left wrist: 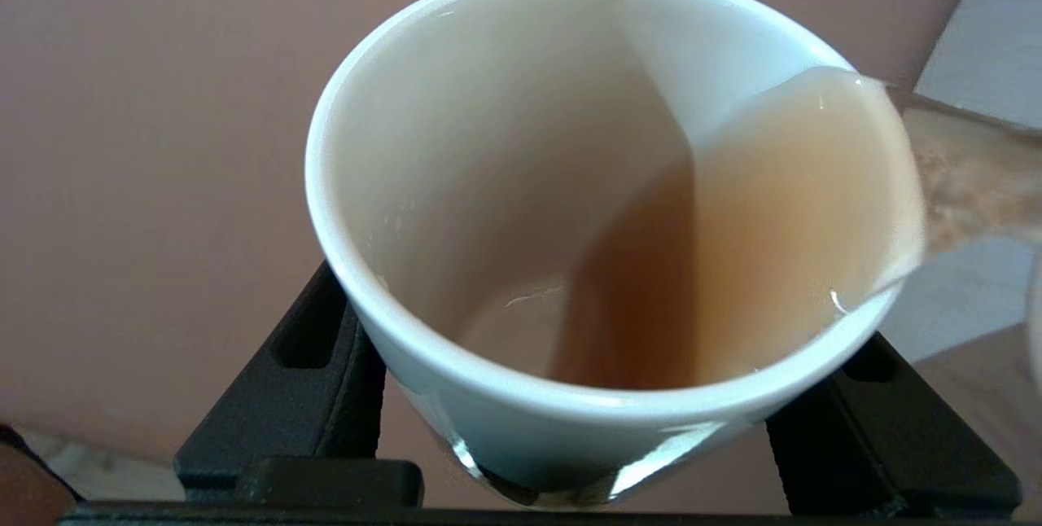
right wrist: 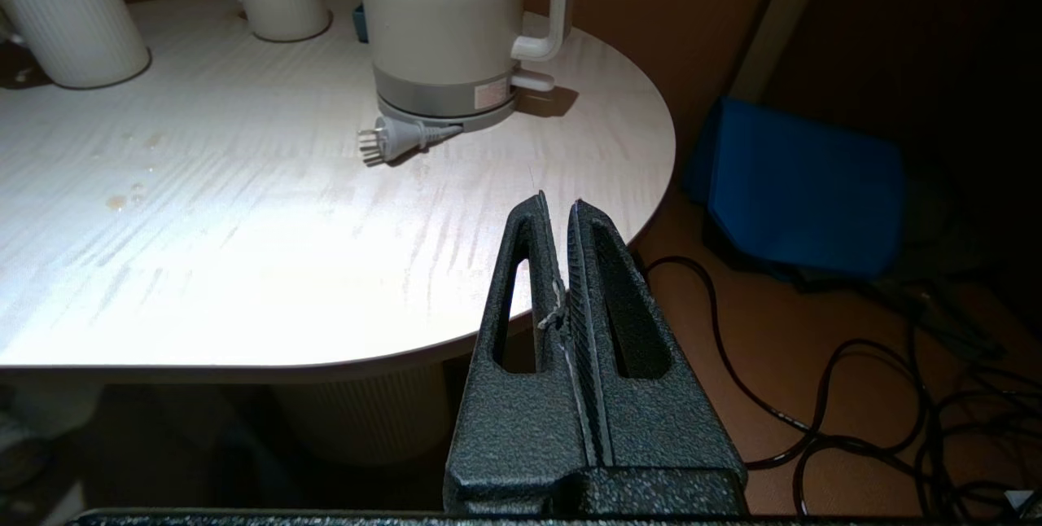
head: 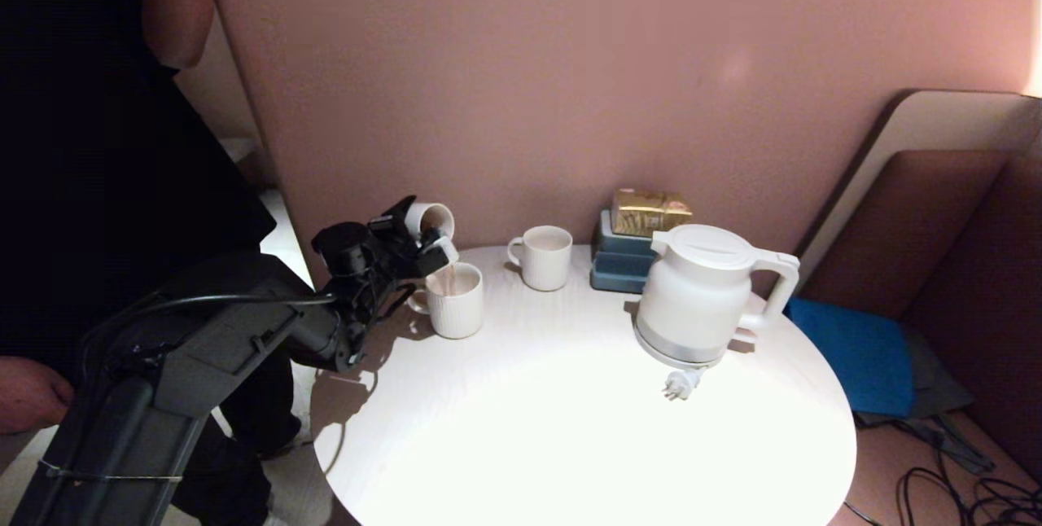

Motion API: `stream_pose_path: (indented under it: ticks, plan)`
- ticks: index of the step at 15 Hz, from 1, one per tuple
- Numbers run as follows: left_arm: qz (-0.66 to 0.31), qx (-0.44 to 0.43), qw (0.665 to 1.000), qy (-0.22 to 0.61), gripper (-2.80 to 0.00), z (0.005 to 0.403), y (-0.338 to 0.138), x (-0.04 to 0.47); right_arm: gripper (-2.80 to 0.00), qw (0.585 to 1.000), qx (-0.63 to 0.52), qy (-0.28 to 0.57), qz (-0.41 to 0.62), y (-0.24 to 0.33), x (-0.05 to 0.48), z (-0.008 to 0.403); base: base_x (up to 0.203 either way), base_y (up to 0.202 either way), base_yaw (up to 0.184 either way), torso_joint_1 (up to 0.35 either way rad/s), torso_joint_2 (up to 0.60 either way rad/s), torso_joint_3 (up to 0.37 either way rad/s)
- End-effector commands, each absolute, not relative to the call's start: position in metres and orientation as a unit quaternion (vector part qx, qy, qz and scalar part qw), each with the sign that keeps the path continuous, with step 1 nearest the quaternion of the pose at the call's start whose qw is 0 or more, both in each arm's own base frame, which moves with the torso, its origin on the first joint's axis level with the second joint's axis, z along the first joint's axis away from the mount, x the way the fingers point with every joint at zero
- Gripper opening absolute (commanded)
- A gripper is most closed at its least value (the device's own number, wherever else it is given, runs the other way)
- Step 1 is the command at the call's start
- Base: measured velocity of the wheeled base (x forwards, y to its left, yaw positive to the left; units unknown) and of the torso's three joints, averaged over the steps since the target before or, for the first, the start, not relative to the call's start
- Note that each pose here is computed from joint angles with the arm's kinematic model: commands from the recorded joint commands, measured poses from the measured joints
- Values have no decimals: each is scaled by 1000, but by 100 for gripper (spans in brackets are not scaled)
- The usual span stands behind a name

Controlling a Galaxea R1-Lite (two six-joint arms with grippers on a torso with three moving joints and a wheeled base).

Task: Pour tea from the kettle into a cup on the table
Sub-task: Pour water into another cup

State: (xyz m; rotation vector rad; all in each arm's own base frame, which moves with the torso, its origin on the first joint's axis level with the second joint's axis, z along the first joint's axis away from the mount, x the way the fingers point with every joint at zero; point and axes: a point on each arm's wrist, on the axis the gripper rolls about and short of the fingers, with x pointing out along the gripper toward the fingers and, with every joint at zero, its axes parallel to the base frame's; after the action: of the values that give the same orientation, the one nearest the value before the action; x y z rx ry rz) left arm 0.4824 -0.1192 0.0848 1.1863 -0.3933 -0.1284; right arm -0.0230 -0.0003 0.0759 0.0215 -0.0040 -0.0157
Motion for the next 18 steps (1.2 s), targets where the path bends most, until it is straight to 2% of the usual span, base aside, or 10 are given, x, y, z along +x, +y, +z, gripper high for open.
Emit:
stream_pose_path:
  ticks: [1,9,18]
  plan:
    - [-61,562,803,-190,-280,85,-120,482,-280,1000,11,-1,-8,0,-23,76,0,0,0,0,0,0]
    - [-55,572,793,-201,-280,92,-120,481,-280,1000,11,-1,-8,0,-23,76,0,0,0,0,0,0]
    - [-64,604,763,-219,-280,93,-121,481,-280,1000,11,-1,-8,0,-23,76,0,0,0,0,0,0]
